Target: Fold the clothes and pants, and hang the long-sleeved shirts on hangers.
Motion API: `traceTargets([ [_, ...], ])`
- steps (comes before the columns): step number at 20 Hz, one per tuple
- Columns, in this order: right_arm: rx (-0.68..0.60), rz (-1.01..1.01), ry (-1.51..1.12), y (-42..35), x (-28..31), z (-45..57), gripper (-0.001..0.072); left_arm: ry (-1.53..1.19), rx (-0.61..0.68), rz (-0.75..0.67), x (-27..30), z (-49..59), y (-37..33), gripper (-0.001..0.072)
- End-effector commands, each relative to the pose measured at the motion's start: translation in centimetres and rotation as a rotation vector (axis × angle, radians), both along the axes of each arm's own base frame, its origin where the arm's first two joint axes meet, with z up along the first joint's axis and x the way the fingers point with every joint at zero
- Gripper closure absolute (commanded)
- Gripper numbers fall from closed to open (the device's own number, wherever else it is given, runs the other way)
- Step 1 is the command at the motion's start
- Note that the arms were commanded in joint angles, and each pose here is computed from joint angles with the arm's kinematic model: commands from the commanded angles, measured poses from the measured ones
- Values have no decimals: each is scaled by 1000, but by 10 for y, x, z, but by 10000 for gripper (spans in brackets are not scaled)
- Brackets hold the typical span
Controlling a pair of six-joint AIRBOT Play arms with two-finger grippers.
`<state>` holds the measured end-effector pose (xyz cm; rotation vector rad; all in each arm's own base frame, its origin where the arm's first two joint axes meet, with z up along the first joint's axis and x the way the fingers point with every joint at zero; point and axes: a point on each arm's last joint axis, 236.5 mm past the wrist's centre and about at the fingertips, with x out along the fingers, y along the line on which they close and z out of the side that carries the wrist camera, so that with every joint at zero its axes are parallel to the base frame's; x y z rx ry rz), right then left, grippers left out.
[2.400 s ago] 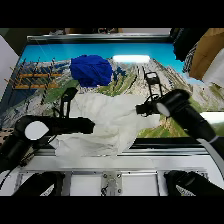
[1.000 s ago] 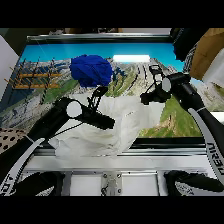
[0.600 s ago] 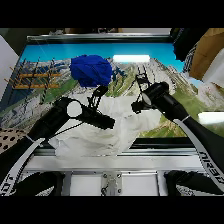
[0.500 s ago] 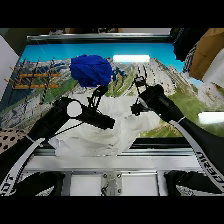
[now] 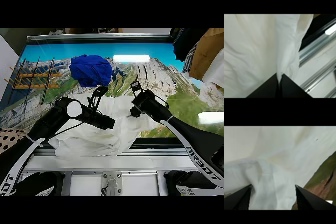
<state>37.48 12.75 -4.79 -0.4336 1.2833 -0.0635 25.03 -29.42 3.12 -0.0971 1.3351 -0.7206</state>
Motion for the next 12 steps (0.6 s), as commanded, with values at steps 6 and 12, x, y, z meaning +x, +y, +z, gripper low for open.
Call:
traceTargets([
  [6,-139,-66,2,-54,7,11,125,-6,6,-20,0,0,3,699],
  [12,58,-46,52,-16,-11,13,123,19,17,76,24,-2,34,699],
])
